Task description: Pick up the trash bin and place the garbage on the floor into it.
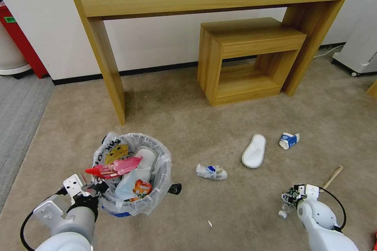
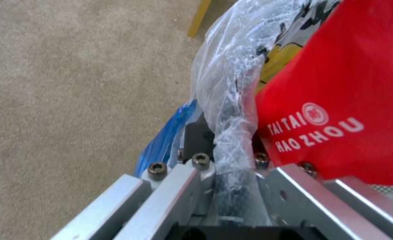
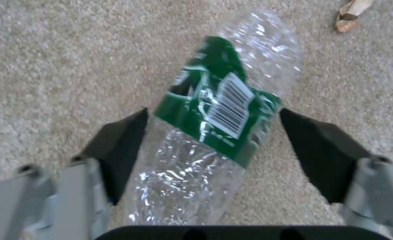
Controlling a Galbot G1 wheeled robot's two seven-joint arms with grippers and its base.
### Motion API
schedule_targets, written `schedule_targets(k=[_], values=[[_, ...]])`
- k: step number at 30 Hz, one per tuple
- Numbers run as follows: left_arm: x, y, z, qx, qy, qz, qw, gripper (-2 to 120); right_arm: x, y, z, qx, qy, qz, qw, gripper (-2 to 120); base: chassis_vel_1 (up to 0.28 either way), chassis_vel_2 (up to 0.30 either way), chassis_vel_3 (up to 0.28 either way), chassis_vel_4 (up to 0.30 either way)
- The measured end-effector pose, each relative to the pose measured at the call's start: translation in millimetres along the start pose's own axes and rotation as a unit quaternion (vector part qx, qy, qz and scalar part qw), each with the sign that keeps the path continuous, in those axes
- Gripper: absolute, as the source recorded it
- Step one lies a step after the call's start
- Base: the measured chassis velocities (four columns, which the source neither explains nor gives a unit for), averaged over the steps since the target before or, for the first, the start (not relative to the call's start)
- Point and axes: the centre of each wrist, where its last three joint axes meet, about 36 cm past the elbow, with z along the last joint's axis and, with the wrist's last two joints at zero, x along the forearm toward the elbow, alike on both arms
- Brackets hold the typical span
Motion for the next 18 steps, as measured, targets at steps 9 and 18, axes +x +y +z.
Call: schedule_targets(k=[9,18], values=[[4,0.6,0.8,0.002,0.001,-0.001,1.0000,0,-2,0,11,0.009,-0.005,0.000,1.000,41,0.000,0.000,0.000,0.000],[5,-1.7,3.2,0.003,0.001,-0.001,1.0000,0,17,-1,12,0.002,-0.062,-0.038,0.997,8,0.000,0.000,0.000,0.000]])
